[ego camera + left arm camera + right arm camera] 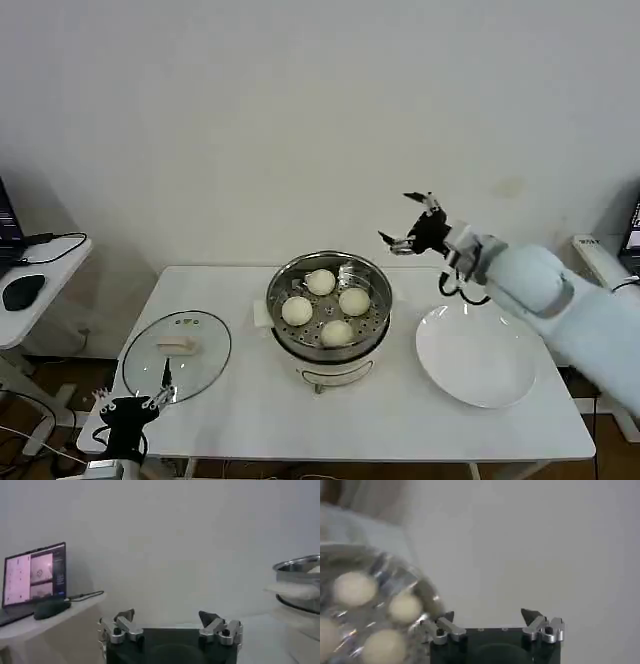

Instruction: Take steamed baozi put them in steamer then cover it.

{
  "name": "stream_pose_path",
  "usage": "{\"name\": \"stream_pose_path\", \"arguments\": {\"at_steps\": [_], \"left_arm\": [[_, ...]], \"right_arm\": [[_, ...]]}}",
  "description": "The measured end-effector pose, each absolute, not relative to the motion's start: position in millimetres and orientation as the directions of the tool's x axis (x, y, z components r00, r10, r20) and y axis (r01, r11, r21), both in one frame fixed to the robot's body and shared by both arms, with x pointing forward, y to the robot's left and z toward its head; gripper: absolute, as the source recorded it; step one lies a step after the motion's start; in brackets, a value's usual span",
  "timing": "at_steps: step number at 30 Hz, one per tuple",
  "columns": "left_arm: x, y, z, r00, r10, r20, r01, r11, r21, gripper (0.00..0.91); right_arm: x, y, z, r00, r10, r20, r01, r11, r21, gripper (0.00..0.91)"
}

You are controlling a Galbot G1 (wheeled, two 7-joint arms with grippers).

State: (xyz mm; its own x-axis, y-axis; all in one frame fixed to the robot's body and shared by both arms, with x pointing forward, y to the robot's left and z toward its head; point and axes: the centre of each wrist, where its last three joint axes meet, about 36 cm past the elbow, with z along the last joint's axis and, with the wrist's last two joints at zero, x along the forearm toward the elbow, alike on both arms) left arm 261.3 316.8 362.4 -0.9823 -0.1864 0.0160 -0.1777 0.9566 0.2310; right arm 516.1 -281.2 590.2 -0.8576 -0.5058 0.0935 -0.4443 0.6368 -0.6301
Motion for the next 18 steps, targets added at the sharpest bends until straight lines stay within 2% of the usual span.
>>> {"name": "stream_pose_path", "arguments": {"at_steps": [4,9,14,18], "left_arm": [[264.2,322.5,362.2,-0.98,-0.197,0.002,-0.19,0.946,0.261,0.907],[268.8,329.9,361.0,-0.978,-0.207,-0.008,-0.198,0.923,0.329,0.907],[274.7,334.9,357.8,-0.978,-0.207,-0.007,-0.189,0.879,0.439,0.907],[282.9,341.9,354.8,-0.982,-0.187,-0.007,-0.158,0.808,0.568,0.907]], "right_arm": [[501.6,-295.4,554.2,-0.871,-0.488,-0.053,-0.387,0.749,-0.538,0.907],[473.7,-338.5,499.1,-0.909,-0.371,-0.193,-0.279,0.882,-0.38,0.907],[422.1,-382.5,439.0,-0.956,-0.2,-0.216,-0.146,0.96,-0.24,0.907],[375.0,-402.6,402.2,-0.979,-0.087,-0.187,-0.054,0.983,-0.176,0.907]]}}
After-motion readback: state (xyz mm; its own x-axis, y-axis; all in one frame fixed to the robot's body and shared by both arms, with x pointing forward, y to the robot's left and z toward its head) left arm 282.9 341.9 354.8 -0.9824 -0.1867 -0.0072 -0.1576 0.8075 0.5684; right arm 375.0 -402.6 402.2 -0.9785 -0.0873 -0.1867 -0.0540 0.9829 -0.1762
